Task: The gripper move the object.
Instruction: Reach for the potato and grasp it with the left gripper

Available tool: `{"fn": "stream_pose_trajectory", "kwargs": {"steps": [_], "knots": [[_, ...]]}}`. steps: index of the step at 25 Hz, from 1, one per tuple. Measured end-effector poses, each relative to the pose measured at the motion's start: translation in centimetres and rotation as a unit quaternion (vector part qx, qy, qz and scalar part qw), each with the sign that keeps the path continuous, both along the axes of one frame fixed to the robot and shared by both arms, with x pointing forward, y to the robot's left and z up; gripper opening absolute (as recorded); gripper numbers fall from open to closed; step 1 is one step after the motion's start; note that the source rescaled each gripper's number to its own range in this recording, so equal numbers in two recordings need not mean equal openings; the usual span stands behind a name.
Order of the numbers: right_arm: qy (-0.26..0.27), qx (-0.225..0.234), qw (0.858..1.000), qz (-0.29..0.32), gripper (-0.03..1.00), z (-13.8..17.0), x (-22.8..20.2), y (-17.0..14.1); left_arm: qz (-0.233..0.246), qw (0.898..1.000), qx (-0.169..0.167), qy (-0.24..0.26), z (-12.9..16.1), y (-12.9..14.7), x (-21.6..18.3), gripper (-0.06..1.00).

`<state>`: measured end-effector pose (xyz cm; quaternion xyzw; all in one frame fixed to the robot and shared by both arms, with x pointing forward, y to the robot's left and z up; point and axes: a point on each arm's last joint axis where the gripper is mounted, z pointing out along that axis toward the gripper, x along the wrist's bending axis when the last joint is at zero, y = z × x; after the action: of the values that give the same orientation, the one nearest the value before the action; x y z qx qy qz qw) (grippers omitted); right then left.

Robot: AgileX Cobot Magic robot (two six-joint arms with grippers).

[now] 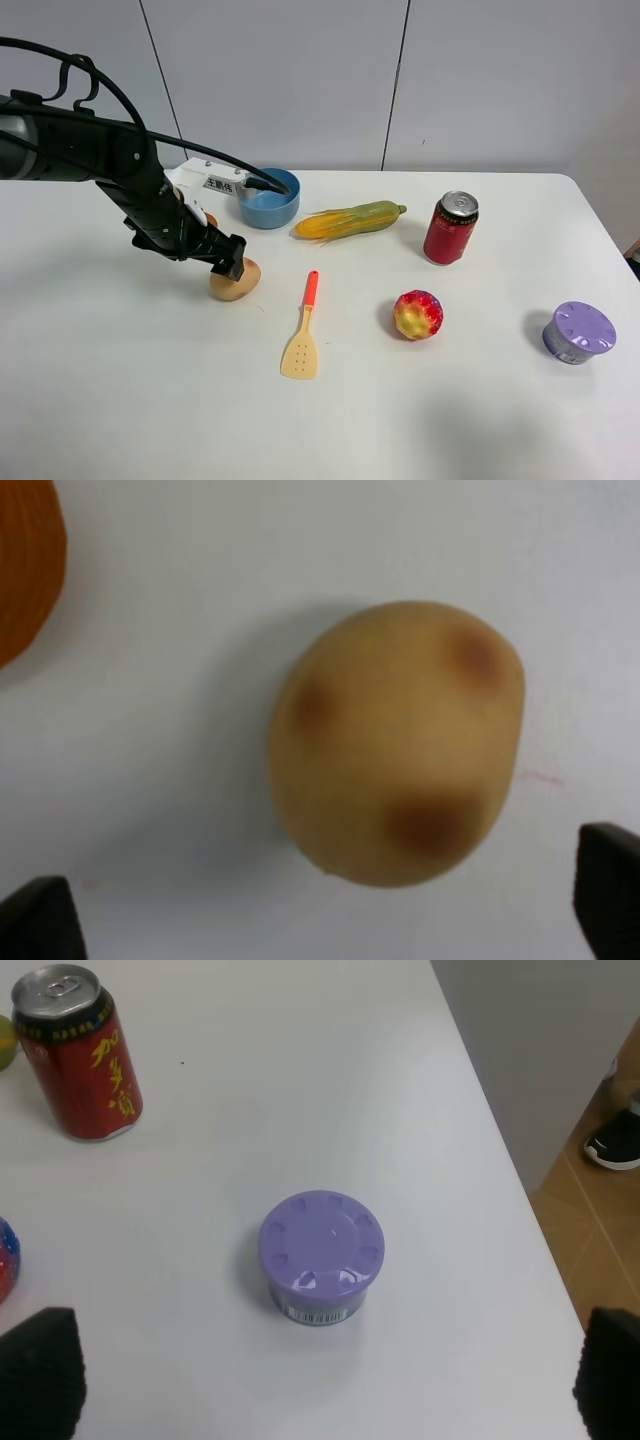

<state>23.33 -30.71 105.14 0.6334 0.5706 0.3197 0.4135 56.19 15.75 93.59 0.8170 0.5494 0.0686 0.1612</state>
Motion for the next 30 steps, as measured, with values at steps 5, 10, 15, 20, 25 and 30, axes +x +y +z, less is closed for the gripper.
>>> {"fn": "stream_pose_trajectory", "kwargs": {"steps": [5, 10, 15, 20, 25, 30], "knots": [[0.000, 0.000, 1.000, 0.000, 1.00, 0.0, 0.0, 0.0, 0.002, 1.000, -0.002, 0.004, -1.1, -0.4, 0.3, 1.00], [0.000, 0.000, 1.000, 0.000, 1.00, 0.0, 0.0, 0.0, -0.014, 1.000, -0.008, 0.001, -0.7, -2.2, 0.9, 1.00], [0.000, 0.000, 1.000, 0.000, 1.00, 0.0, 0.0, 0.0, -0.019, 1.000, -0.011, 0.001, -1.0, -3.1, 1.5, 1.00], [0.000, 0.000, 1.000, 0.000, 1.00, 0.0, 0.0, 0.0, -0.021, 0.999, 0.004, 0.034, -3.0, -3.0, 1.4, 1.00], [0.000, 0.000, 1.000, 0.000, 1.00, 0.0, 0.0, 0.0, -0.024, 0.999, 0.006, 0.024, -3.2, -3.0, 1.6, 1.00], [0.000, 0.000, 1.000, 0.000, 1.00, 0.0, 0.0, 0.0, -0.025, 1.000, 0.001, 0.007, -3.3, -3.1, 2.0, 1.00]]}}
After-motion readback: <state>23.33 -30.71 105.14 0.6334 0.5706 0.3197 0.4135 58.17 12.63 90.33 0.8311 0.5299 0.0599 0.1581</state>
